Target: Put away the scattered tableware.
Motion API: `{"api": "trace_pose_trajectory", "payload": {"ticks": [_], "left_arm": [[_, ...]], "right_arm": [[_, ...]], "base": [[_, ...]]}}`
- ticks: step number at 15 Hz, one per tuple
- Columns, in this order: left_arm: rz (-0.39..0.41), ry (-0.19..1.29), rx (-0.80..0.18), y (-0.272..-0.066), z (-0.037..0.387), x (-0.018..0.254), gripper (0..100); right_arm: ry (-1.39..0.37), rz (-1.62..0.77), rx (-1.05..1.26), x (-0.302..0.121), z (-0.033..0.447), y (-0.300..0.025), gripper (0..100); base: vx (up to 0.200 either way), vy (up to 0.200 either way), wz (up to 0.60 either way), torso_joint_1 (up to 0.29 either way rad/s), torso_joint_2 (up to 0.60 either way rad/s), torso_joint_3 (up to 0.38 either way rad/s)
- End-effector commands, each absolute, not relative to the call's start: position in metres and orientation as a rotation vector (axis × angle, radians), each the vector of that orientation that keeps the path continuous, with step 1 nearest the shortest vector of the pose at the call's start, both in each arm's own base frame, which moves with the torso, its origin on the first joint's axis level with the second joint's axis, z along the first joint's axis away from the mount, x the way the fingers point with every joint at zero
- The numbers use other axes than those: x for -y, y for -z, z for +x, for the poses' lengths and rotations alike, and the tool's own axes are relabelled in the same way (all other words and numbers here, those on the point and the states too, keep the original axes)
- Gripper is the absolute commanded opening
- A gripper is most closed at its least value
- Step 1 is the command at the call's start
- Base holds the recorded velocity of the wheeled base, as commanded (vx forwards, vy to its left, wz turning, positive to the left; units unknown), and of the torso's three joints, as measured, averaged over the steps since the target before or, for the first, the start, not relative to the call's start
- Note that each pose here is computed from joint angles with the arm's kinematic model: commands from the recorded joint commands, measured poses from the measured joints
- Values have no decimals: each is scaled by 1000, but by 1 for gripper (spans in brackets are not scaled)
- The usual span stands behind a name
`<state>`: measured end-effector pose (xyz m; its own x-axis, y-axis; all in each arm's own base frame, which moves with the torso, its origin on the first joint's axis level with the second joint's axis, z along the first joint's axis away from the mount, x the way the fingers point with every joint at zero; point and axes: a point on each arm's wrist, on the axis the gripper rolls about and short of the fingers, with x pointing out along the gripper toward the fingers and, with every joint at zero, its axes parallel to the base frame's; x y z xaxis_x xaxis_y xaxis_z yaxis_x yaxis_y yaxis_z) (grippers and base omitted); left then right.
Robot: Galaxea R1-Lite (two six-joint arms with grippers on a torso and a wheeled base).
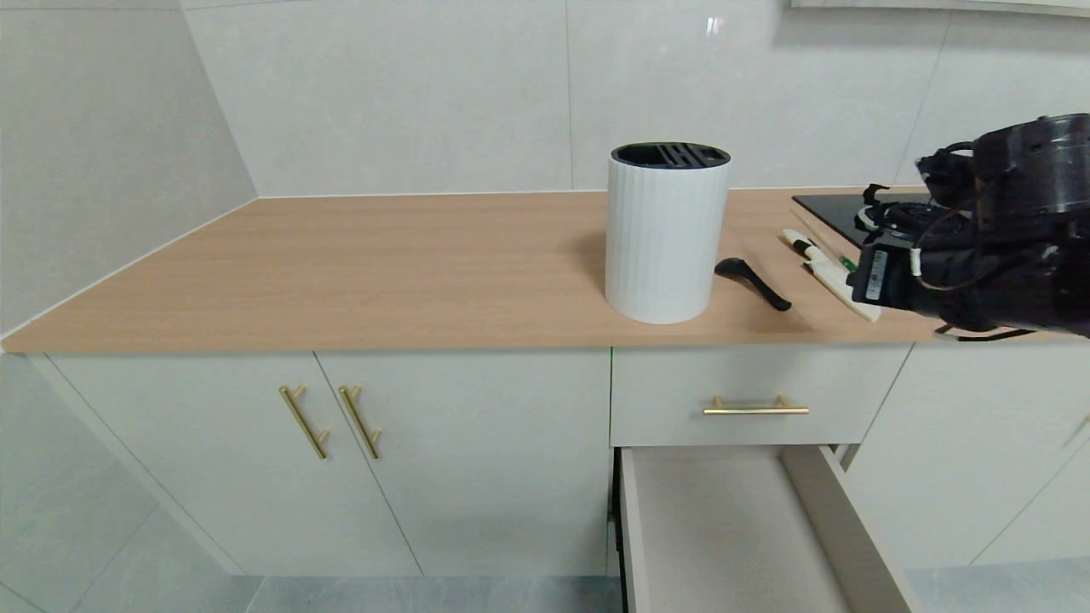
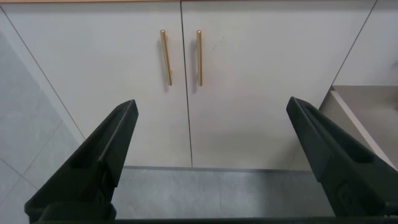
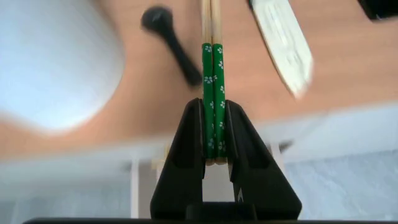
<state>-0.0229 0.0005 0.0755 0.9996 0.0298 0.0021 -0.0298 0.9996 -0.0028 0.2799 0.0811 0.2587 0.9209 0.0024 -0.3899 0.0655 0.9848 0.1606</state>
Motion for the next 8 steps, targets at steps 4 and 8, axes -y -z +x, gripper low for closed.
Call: {"api": "trace_pose_trajectory", "payload": {"ticks": [4,8], "left_arm": [[-3,-31,2,-76,-23,-1,100],[-3,-31,2,-76,-23,-1,100]], "right_arm": [[-279,218,-586,-50,153,-292,0],[-365,171,-751,-45,126,-297,0]], "base": [[0,0,0,0,0,0],[0,0,0,0,0,0]]}}
